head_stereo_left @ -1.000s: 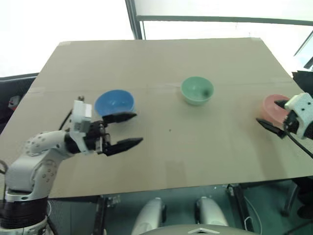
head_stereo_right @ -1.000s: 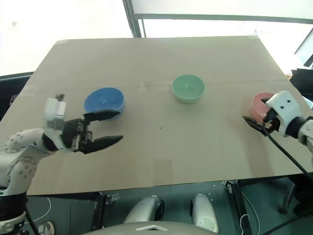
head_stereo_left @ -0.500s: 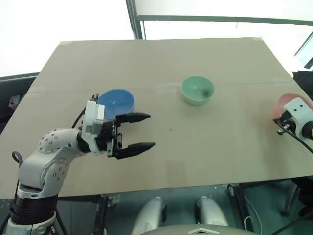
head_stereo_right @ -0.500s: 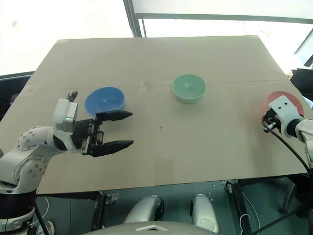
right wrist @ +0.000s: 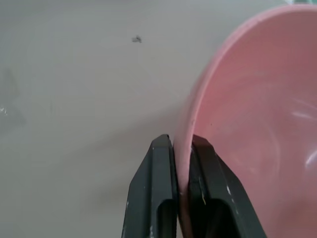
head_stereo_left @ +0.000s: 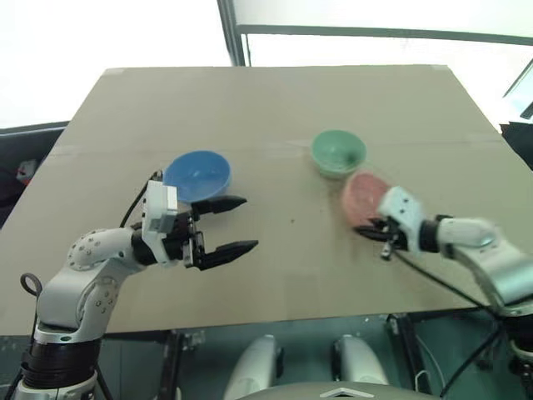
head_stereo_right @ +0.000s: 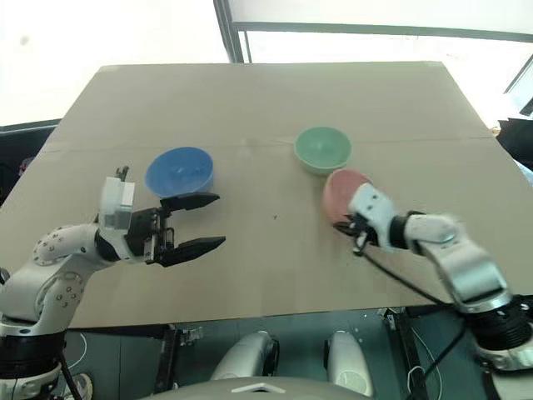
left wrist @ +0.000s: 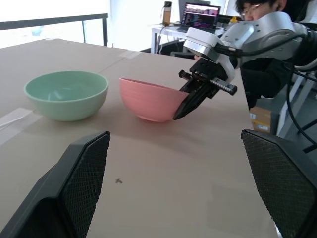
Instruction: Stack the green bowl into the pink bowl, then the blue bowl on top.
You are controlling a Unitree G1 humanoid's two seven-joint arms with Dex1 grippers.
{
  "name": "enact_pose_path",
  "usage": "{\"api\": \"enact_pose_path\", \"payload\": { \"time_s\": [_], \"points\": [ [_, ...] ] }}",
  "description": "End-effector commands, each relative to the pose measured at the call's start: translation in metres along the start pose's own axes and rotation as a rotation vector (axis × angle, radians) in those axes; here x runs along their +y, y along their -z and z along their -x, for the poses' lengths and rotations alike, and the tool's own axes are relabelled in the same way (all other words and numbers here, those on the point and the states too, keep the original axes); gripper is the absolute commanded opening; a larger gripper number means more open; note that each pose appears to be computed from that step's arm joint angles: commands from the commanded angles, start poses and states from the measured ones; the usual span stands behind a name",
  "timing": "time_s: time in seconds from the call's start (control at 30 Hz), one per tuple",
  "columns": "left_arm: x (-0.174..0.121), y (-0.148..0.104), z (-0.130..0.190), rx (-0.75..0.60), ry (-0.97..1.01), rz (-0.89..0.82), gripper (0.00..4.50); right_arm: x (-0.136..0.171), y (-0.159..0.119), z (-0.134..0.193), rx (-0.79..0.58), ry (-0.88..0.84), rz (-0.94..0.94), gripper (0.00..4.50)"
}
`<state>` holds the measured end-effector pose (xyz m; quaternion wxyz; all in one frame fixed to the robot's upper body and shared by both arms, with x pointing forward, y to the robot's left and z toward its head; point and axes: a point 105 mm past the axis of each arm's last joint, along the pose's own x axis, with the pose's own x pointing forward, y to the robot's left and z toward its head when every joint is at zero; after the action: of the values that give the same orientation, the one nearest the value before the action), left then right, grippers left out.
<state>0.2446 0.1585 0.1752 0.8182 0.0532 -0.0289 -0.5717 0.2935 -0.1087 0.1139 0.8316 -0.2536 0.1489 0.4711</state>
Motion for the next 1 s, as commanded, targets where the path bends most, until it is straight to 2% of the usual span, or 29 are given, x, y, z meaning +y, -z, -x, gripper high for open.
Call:
{"api": "enact_pose_path", "payload": {
  "time_s": [0.03,0.1,0.13,0.17,0.3,0.43,0.5,0.57,0.67,0.77,0.9,1.0],
  "points": [
    [-0.002,-0.004,-0.002,-0.001,0.003,-0.050,4.50,0.010,0.009,-0.017,0.053,-0.042,0.039,0.04],
    [-0.001,-0.004,-0.001,0.000,-0.006,-0.053,4.50,0.004,0.007,-0.018,0.060,-0.032,0.048,0.04],
    [-0.002,-0.004,-0.001,-0.002,-0.010,-0.052,4.50,0.001,0.006,-0.016,0.063,-0.027,0.052,0.76],
    [-0.002,-0.004,0.000,-0.002,-0.014,-0.047,4.50,-0.001,0.005,-0.013,0.067,-0.025,0.065,0.97],
    [-0.005,-0.001,0.001,0.008,-0.021,-0.043,4.50,-0.001,-0.011,0.003,0.034,-0.058,0.074,2.66],
    [-0.005,-0.001,0.001,0.003,-0.037,-0.037,4.50,-0.005,-0.052,0.020,-0.091,-0.089,0.078,2.66],
    [-0.005,-0.001,0.000,0.002,-0.041,-0.038,4.50,-0.018,-0.078,0.023,-0.176,-0.047,0.102,2.66],
    [-0.005,-0.001,-0.001,-0.002,-0.049,-0.036,4.50,-0.041,-0.090,0.022,-0.212,0.044,0.107,2.66],
    [-0.004,-0.001,-0.004,-0.004,-0.054,-0.037,4.50,-0.099,-0.085,0.020,-0.150,0.254,0.161,2.66],
    [-0.003,0.000,-0.004,-0.004,-0.062,-0.040,4.50,-0.134,-0.072,0.021,-0.054,0.330,0.383,2.66],
    [-0.003,0.000,0.000,0.001,-0.075,-0.044,4.50,-0.155,-0.060,0.024,0.065,0.279,0.671,2.66],
    [-0.005,0.001,0.003,-0.004,-0.097,-0.038,4.50,-0.160,-0.054,0.027,0.126,0.177,0.788,2.66]
  ]
}}
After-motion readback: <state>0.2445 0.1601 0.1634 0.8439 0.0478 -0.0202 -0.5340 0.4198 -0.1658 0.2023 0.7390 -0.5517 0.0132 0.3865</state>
